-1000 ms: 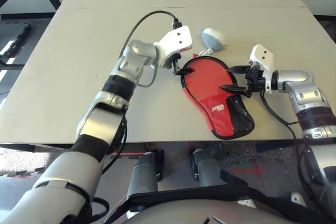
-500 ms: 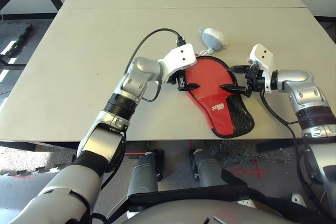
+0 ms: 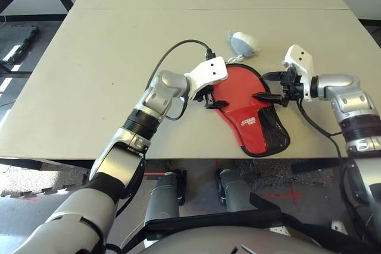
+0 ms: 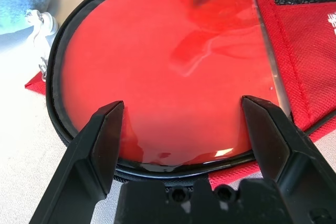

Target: Store the ping-pong paddle in its case and zip it.

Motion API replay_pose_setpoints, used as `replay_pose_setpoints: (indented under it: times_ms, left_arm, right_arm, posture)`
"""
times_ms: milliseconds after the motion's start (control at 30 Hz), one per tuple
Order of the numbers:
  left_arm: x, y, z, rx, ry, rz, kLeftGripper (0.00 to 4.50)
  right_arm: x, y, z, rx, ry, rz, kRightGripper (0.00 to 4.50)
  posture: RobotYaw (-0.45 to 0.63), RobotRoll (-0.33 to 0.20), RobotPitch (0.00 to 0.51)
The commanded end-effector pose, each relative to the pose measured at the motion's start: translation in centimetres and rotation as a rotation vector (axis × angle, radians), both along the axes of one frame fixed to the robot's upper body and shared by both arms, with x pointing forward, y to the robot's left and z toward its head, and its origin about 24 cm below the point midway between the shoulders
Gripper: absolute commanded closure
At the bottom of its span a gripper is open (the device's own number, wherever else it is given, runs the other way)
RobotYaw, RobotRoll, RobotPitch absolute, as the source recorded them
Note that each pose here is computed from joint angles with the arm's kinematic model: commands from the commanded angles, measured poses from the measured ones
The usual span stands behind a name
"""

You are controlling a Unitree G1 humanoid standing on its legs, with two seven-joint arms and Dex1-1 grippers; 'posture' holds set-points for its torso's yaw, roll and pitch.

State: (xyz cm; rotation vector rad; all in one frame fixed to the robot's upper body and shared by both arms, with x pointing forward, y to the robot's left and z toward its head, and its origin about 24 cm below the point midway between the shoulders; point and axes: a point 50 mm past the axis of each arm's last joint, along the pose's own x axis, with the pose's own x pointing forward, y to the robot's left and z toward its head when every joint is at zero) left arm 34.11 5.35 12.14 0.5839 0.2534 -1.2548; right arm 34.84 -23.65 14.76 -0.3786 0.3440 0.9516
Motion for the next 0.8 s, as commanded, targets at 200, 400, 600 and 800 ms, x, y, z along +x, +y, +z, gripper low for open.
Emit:
replay_pose_setpoints:
  times_ms: [200,400,600,800]
  left_arm:
    - [-1.3,0.0,-3.2,0.081,0.113,0.002,0.01]
    - [-2.0,-0.1,-3.4,0.096,0.128,-0.019,0.01]
    - [-2.4,-0.3,-3.7,0.097,0.136,-0.021,0.01]
    - [-2.8,-0.5,-3.7,0.089,0.142,-0.021,0.01]
  right_arm:
    - [3.2,0.2,4.1,0.018,-0.16,-0.108,0.0]
    - [5.0,1.9,5.4,0.018,-0.237,-0.168,0.0]
    - [6.0,3.4,5.2,-0.023,-0.253,-0.214,0.0]
    - [6.7,4.6,4.6,-0.075,-0.231,-0.279,0.0]
  posture:
    - [-0.12,0.0,0.205]
    - [-0.11,0.0,0.203]
    - [-0.1,0.0,0.194]
    - [-0.09,0.0,0.197]
